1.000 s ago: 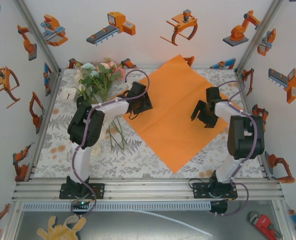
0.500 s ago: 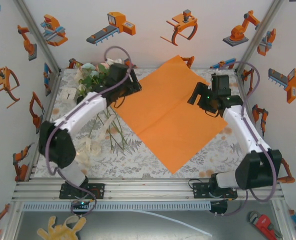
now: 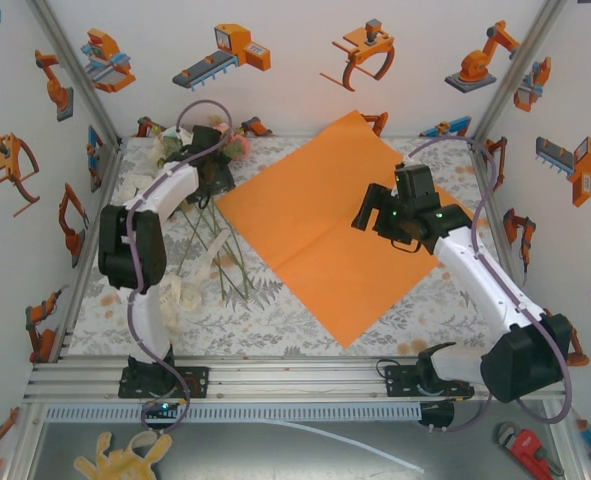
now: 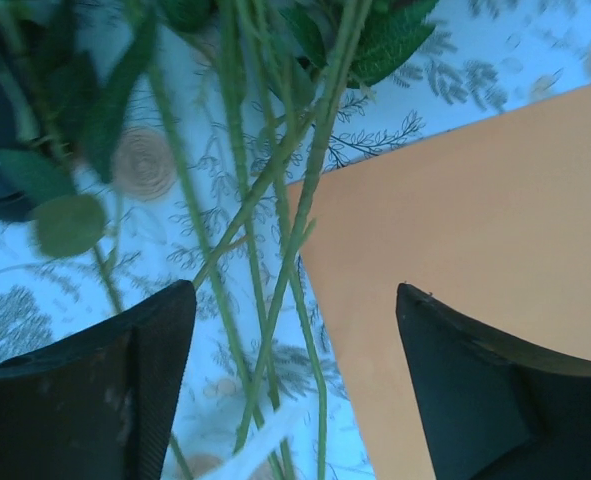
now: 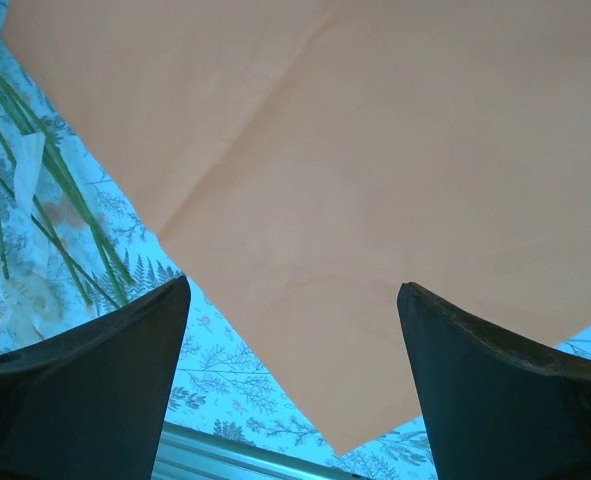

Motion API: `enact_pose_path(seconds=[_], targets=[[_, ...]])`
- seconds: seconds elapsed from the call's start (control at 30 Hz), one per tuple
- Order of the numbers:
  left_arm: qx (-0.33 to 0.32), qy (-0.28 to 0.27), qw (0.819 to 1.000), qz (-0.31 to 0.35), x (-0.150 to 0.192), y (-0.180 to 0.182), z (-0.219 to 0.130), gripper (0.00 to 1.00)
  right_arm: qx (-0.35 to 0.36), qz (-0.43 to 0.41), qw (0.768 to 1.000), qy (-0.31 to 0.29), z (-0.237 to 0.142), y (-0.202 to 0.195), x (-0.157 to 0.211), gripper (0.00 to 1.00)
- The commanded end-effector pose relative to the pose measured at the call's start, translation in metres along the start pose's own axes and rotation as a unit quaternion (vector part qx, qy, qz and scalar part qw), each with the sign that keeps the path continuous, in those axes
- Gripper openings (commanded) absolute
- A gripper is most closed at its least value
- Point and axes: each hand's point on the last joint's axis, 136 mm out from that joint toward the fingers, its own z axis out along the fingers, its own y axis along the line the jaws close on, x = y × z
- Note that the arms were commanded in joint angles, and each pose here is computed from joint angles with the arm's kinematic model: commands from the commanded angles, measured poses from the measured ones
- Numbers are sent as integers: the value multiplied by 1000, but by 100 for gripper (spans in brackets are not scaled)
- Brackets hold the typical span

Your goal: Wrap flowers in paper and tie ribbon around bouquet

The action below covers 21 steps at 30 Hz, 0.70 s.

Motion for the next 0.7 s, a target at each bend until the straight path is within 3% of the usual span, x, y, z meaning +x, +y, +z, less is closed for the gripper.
enact_pose_path(seconds=[0.0, 0.17, 0.3, 0.67], targets=[[17, -1, 999, 51, -15, -9, 7, 78, 14, 1, 1000, -1, -6, -7, 8, 77], [-42, 2, 996, 84, -10, 6, 40, 78, 10, 2, 1000, -2, -10, -7, 9, 77], [-40, 12, 993, 107, -4, 4, 55, 76, 14, -2, 1000, -2, -10, -7, 8, 77], [-8, 46, 995, 90, 6, -5, 56, 26, 14, 8, 1000, -1, -7, -7, 7, 77]])
